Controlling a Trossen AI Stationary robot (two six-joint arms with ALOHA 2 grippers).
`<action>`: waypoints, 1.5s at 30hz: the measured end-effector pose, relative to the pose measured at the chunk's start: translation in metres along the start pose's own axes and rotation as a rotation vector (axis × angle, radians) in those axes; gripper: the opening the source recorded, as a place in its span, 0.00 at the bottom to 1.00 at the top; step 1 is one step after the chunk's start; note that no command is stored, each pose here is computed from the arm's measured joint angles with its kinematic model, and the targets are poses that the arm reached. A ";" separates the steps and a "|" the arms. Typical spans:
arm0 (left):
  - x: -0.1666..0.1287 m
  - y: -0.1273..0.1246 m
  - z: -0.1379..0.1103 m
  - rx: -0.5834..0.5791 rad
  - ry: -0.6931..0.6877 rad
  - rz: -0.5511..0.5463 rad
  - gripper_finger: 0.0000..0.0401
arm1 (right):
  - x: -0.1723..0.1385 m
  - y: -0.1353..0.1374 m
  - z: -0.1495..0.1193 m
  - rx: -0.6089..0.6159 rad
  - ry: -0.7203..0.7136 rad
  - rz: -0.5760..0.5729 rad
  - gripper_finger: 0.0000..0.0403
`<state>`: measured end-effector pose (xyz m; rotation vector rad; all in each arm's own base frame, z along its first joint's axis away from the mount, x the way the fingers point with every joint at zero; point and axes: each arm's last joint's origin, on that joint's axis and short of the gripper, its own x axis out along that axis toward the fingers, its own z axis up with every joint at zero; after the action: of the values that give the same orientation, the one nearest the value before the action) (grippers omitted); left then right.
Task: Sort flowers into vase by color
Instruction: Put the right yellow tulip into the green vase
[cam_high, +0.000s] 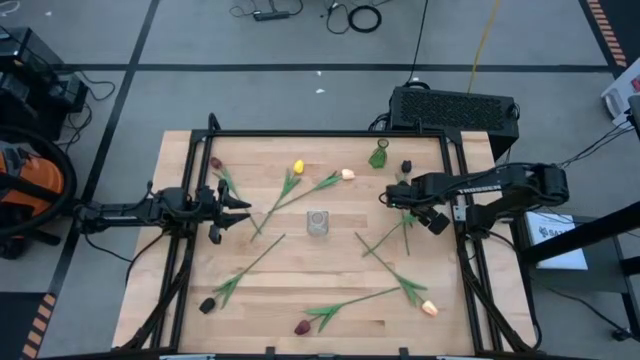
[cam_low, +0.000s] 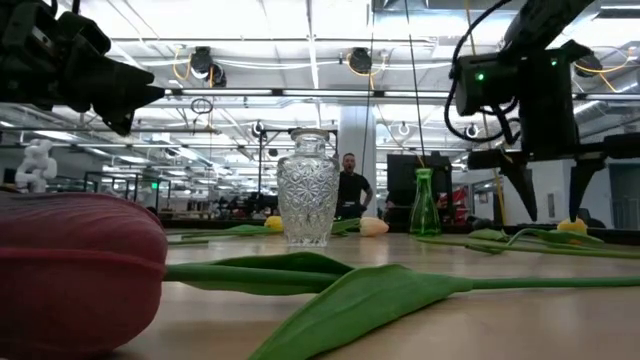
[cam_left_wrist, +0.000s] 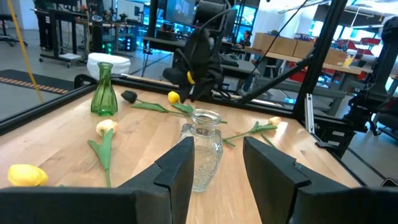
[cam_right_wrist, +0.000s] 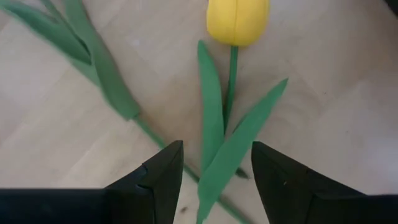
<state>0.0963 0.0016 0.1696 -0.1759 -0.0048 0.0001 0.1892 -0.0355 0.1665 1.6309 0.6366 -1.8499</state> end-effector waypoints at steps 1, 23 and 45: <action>0.000 0.000 0.000 0.000 0.000 0.000 0.36 | 0.002 0.001 0.000 0.005 -0.002 -0.012 0.45; 0.000 0.000 0.000 0.000 0.000 0.000 0.36 | 0.039 -0.004 0.004 -0.028 0.077 -0.028 0.28; 0.000 0.000 0.000 0.000 0.000 0.000 0.36 | -0.019 -0.009 0.017 -0.184 0.094 0.355 0.01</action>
<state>0.0963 0.0016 0.1696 -0.1760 -0.0044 0.0004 0.1728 -0.0385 0.1875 1.5978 0.5015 -1.4261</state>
